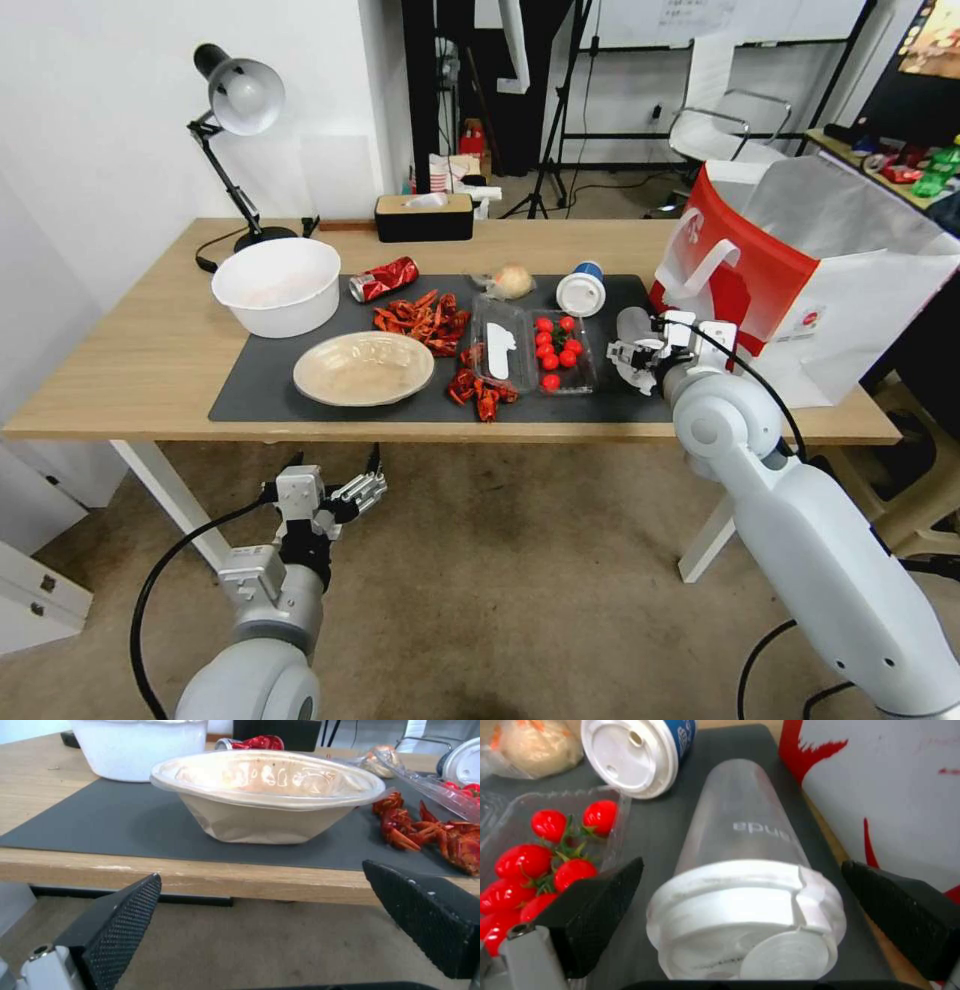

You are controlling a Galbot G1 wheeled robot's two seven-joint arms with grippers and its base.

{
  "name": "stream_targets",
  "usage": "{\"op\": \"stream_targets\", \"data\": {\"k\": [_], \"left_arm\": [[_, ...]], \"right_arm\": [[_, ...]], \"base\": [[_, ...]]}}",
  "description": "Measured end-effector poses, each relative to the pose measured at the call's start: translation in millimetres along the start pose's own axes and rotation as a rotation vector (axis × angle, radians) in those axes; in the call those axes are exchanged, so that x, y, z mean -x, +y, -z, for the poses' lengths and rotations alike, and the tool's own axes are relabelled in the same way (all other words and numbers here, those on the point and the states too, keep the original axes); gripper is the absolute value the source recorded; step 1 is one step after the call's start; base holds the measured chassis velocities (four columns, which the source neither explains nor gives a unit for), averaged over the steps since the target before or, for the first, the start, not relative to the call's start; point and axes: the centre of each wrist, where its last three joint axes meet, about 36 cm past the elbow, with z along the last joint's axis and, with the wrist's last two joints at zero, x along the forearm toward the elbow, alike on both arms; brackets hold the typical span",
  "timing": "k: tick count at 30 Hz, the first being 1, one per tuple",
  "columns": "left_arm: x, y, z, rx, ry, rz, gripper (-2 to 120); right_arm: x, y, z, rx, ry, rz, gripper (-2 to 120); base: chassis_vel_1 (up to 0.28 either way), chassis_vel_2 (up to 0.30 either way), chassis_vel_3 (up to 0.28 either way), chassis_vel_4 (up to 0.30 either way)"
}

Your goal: Pick up the trash from the table and place it into the takeout bag.

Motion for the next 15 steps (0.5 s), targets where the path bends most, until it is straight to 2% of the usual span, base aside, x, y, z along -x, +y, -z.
{"op": "stream_targets", "data": {"k": [13,15], "left_arm": [[-3.5,-0.5,0.9,0.003,-0.002,-0.001,100],[-4.6,-1.0,1.7,0.005,-0.004,-0.002,100]], "right_arm": [[3.0,-0.8,-4.3,0.037,0.050,-0.002,100],[3.0,-1.5,-5.2,0.044,0.058,-0.003,93]], "base": [[0.000,0.000,0.000,0.000],[0.000,0.000,0.000,0.000]]}}
